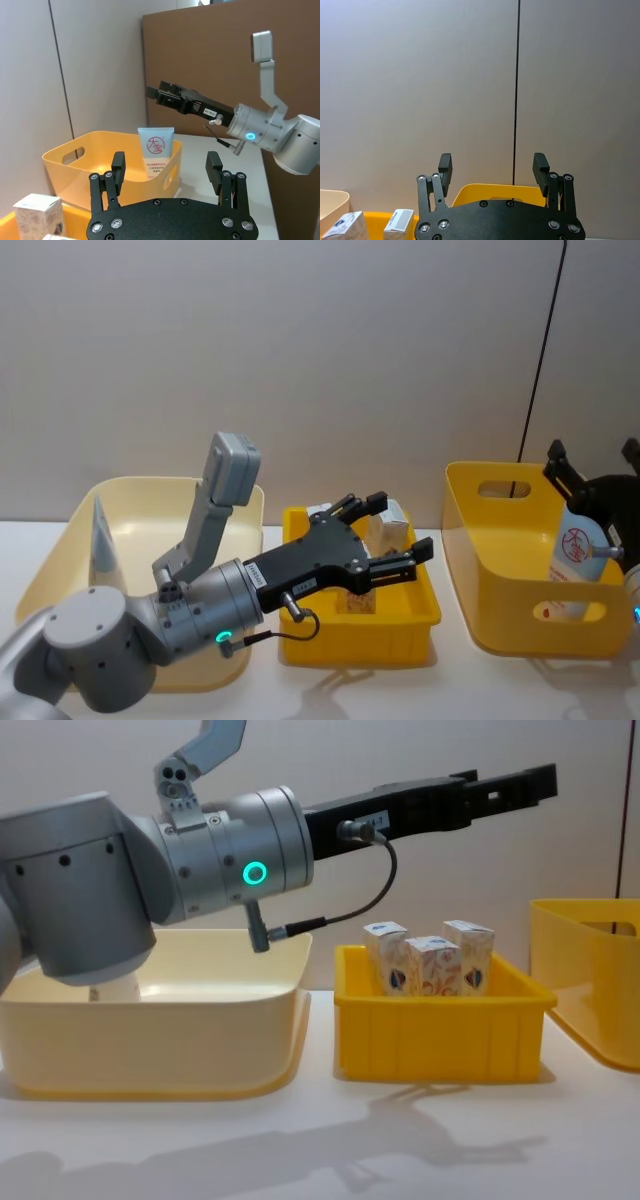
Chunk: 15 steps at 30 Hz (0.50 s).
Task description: Bimanual collaborative sorting of washing and personal care products
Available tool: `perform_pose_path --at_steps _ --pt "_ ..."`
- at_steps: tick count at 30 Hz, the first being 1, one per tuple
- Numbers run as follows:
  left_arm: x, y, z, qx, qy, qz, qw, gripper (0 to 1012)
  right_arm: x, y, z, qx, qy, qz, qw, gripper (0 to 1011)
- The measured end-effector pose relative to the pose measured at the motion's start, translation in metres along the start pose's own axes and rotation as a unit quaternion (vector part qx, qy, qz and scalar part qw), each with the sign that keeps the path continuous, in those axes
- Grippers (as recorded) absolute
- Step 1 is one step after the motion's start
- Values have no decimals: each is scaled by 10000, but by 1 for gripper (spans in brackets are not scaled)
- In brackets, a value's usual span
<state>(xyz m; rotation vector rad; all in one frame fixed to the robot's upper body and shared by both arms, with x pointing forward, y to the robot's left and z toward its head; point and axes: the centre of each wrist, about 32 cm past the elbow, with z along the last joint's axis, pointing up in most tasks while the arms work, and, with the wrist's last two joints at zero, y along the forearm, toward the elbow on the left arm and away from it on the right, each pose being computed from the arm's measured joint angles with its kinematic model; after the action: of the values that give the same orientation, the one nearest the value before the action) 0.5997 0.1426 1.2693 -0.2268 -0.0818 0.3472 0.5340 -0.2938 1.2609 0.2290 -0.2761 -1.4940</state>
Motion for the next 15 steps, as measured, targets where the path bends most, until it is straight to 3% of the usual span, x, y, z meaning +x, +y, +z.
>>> perform_pose_path --at_steps 7,15 --pt "-53 86 -47 120 -82 305 9994 1002 -61 -92 -51 -121 -2 132 9998 1001" --pt "-157 246 -127 337 -247 871 9953 1002 -210 -320 -157 -401 18 458 9981 1001"
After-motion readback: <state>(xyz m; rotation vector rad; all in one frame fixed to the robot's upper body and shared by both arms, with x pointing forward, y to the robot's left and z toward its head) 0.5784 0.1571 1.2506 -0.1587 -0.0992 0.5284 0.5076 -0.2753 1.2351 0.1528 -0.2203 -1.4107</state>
